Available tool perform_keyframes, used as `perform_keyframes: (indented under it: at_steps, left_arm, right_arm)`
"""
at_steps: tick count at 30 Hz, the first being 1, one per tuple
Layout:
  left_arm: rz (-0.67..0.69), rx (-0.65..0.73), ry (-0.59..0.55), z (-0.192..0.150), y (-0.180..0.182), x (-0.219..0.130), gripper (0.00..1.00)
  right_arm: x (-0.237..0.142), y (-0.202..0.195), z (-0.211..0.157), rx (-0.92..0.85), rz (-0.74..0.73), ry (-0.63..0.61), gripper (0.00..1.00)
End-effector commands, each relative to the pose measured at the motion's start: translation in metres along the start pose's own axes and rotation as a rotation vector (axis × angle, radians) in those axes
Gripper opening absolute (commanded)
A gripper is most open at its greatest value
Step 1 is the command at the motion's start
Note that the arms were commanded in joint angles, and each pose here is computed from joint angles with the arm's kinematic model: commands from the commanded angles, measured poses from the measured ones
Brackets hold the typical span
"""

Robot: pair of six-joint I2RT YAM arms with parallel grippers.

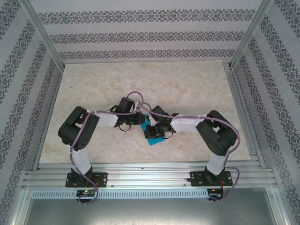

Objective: Fold a paper plane with a square sheet of paper (fold left side to right side)
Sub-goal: Fold the square sheet of paper in half at the center of the table.

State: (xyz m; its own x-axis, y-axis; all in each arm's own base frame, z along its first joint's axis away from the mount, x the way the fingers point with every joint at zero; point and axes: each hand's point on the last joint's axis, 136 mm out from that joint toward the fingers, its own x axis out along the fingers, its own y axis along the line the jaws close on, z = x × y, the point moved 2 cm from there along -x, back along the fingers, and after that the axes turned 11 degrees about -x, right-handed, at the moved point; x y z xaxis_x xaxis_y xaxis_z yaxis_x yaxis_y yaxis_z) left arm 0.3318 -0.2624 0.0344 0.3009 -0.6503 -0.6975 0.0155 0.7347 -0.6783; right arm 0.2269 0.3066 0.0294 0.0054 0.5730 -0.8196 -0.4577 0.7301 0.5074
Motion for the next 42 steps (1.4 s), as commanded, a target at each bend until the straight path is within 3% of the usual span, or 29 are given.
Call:
perform_keyframes:
  at_steps: [1, 42]
  left_arm:
    - [0.181, -0.008, 0.047, -0.020, 0.047, 0.015, 0.15]
    - [0.204, 0.006, 0.050, -0.018, 0.051, 0.017, 0.14]
  right_arm:
    - [0.009, -0.009, -0.024, -0.002, -0.046, 0.094, 0.05]
    - [-0.002, -0.011, -0.107, 0.092, 0.005, 0.233, 0.05]
